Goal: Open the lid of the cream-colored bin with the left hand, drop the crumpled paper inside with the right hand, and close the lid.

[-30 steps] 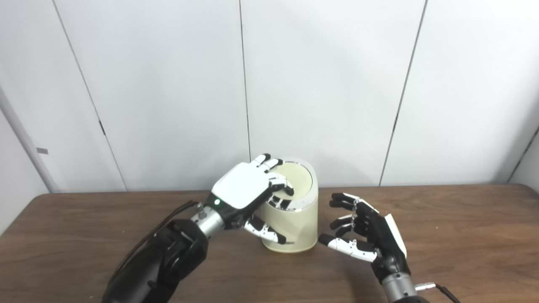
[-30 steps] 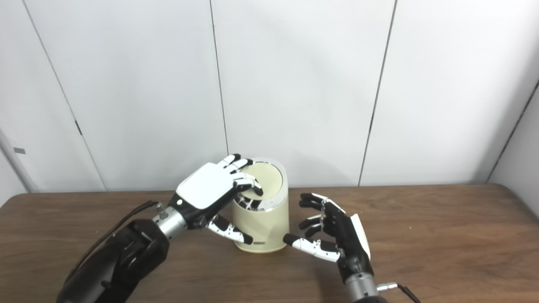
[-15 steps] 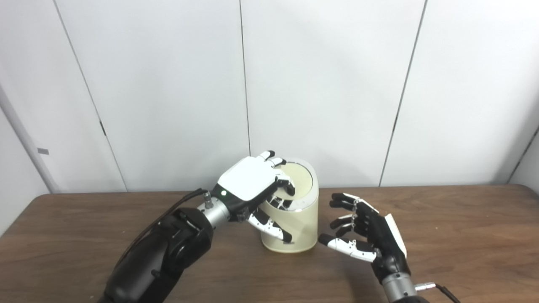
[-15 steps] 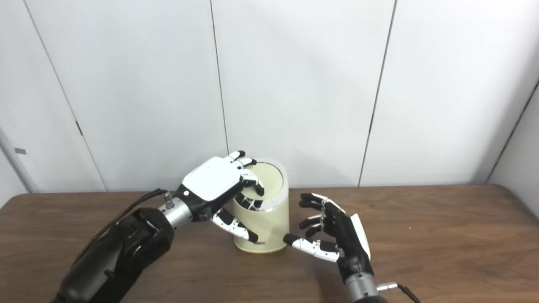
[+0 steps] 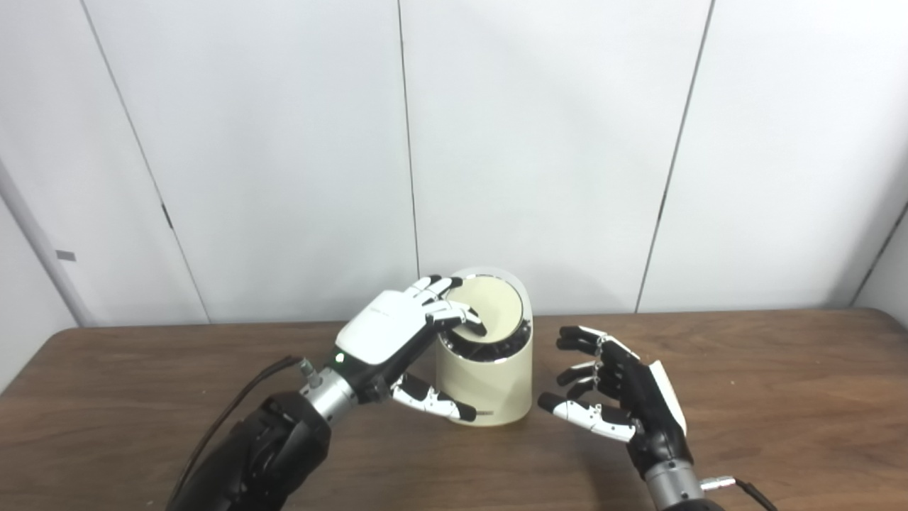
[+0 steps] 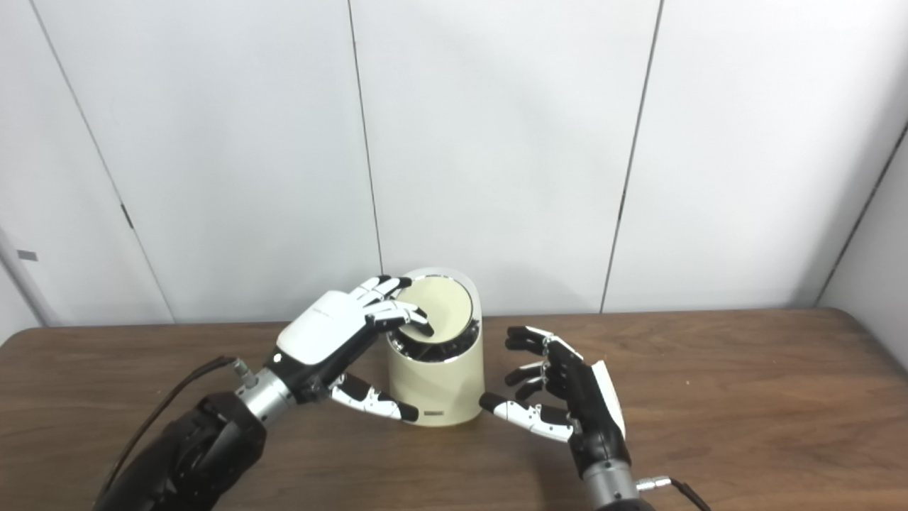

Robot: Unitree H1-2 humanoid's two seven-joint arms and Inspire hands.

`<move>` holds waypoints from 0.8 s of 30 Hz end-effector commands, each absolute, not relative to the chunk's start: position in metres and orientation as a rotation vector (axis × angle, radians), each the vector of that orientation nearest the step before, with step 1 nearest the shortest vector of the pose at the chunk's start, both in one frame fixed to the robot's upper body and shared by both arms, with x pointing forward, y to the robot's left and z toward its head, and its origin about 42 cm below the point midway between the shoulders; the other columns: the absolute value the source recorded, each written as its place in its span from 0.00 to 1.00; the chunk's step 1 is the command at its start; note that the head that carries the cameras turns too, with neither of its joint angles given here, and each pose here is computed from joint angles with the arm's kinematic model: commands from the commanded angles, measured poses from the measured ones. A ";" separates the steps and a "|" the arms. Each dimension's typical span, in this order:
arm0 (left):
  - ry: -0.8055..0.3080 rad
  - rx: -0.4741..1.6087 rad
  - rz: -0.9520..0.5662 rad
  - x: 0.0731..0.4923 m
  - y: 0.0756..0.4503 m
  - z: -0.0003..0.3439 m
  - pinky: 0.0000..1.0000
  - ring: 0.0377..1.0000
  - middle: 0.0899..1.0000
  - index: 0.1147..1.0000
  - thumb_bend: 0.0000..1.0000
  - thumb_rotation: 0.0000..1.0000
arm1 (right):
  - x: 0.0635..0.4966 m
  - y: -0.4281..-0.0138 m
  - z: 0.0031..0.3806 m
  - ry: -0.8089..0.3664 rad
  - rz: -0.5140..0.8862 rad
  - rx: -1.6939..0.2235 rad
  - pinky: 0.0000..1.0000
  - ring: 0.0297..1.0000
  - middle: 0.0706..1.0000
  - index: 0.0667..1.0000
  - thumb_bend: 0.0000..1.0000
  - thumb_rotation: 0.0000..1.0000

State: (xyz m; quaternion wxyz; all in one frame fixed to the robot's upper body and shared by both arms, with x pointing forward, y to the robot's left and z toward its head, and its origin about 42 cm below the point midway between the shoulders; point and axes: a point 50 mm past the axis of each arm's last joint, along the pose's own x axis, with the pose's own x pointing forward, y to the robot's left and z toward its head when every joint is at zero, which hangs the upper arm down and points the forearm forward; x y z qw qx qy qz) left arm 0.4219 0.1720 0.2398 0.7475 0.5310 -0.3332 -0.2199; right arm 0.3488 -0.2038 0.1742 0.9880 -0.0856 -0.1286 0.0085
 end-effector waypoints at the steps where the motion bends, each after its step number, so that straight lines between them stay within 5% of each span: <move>1: -0.788 1.137 -0.397 0.427 0.178 0.258 1.00 1.00 0.86 0.84 0.80 0.39 | 0.356 -0.200 0.195 -0.342 0.022 -0.162 0.41 0.52 0.71 0.69 0.61 0.17; 7: -0.769 1.002 -0.314 0.424 0.185 0.256 0.98 1.00 0.96 0.92 0.75 0.36 | 0.355 -0.200 0.195 -0.338 0.019 -0.168 0.41 0.52 0.71 0.69 0.60 0.14; 18: -0.729 0.805 -0.260 0.415 0.194 0.241 0.79 0.96 0.94 0.92 0.73 0.33 | 0.355 -0.201 0.193 -0.335 0.027 -0.161 0.41 0.52 0.71 0.69 0.60 0.12; 24: -0.652 0.587 -0.223 0.409 0.200 0.230 0.85 0.95 0.94 0.92 0.73 0.34 | 0.355 -0.203 0.194 -0.334 0.028 -0.168 0.41 0.52 0.70 0.69 0.60 0.15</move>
